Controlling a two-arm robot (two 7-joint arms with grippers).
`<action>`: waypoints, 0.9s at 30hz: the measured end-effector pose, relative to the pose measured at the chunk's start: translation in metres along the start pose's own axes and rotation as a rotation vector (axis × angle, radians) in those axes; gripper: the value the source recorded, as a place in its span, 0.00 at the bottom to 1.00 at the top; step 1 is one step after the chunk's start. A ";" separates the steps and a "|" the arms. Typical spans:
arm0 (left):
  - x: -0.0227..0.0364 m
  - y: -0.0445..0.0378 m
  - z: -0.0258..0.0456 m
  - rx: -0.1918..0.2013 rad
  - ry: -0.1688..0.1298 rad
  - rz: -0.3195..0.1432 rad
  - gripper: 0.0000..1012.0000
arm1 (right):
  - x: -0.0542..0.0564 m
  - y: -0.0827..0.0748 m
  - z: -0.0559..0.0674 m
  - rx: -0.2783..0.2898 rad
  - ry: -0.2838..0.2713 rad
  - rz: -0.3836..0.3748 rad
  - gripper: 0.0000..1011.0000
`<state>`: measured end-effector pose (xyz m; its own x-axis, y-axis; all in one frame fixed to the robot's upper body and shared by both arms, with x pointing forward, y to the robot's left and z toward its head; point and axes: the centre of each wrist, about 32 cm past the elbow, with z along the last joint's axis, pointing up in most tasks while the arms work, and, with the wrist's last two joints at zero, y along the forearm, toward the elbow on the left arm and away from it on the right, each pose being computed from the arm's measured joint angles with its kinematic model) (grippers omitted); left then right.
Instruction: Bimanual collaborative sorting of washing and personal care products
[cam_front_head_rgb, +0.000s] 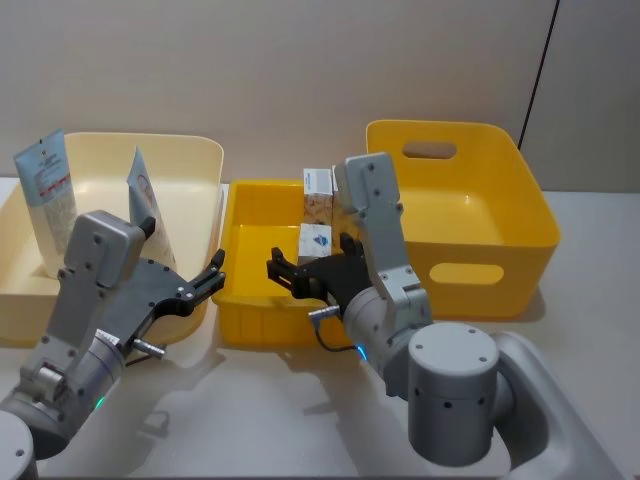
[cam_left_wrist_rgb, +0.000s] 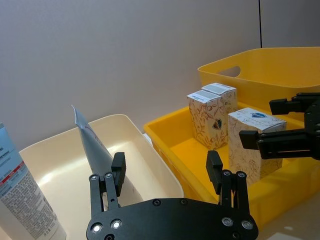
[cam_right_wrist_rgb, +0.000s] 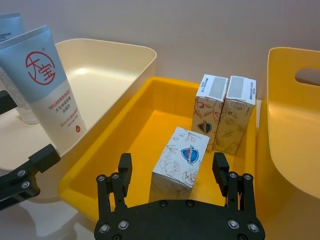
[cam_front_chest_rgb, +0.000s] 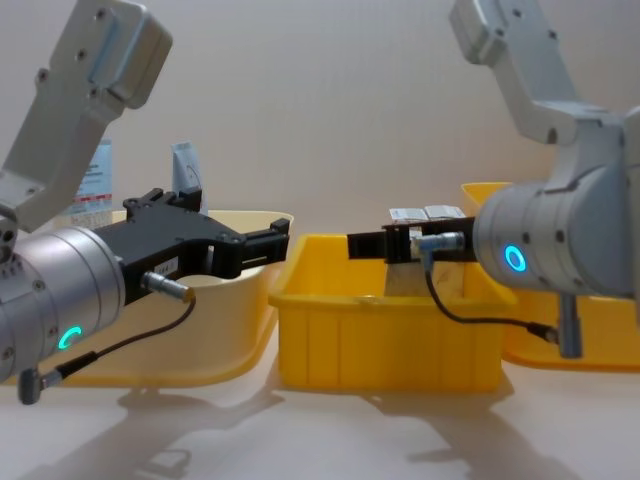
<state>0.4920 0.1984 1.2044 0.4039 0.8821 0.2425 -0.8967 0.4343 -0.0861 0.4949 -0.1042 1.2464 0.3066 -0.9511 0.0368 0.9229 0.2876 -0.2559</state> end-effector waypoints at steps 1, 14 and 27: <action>0.0000 0.0000 0.0000 0.000 0.000 0.000 0.99 | 0.000 0.001 0.000 0.000 -0.003 -0.001 0.99; 0.0000 0.0000 0.0000 0.000 0.000 0.000 0.99 | -0.004 0.013 0.001 -0.013 -0.054 -0.020 0.99; 0.0000 0.0000 0.0000 0.000 0.000 0.000 0.99 | -0.006 0.017 -0.001 -0.022 -0.072 -0.026 0.94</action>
<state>0.4920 0.1984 1.2044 0.4039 0.8821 0.2424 -0.8967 0.4342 -0.0859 0.5091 -0.0938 1.2412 0.2991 -0.9475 0.1131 0.9258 0.2595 -0.2748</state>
